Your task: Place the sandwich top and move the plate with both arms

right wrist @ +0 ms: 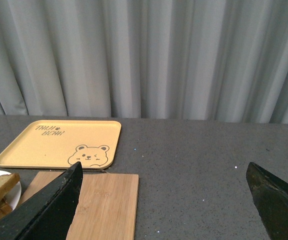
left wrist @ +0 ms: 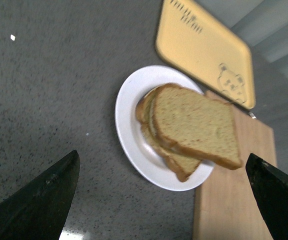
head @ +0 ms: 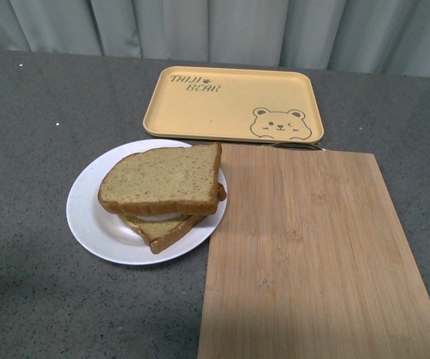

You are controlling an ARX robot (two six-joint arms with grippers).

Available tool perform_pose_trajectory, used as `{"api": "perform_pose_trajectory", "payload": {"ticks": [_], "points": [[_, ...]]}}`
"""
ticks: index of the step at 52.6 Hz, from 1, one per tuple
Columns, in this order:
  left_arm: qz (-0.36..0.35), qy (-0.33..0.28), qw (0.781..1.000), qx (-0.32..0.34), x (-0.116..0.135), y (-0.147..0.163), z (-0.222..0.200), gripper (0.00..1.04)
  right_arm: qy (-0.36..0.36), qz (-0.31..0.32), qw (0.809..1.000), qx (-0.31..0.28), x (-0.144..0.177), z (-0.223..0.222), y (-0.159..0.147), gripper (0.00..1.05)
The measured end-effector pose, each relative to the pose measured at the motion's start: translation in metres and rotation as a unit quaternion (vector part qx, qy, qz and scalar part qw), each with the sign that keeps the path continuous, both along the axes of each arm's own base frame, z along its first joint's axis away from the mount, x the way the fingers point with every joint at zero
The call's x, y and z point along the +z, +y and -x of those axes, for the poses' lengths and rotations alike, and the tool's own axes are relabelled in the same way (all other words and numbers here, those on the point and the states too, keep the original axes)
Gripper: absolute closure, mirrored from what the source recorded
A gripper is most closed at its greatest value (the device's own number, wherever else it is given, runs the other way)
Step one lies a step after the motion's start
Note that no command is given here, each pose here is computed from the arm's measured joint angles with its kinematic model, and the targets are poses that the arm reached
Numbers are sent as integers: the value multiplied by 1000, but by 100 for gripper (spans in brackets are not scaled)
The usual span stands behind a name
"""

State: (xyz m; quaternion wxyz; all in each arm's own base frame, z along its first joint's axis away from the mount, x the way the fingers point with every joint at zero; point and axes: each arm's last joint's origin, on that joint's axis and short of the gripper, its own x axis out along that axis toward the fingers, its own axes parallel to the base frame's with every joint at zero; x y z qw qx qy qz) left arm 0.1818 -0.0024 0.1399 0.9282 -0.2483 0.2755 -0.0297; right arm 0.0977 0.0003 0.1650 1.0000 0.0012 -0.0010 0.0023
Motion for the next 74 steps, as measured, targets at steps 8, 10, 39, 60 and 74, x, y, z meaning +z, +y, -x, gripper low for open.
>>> {"api": "perform_pose_trajectory", "payload": {"ticks": [8,10,39,60,74], "points": [[76,148,986,-12,-45,-1,-28,7,0,0,1000,0,0,0,0,9],[84,157,984,-16,-48,-2,-31,7,0,0,1000,0,0,0,0,9],[124,216,968,-30,-82,-20,-81,23,0,0,1000,0,0,0,0,9],[146,250,957,-30,-104,-29,-105,90,0,0,1000,0,0,0,0,9],[195,237,951,-29,-99,-26,-118,101,0,0,1000,0,0,0,0,9]]}}
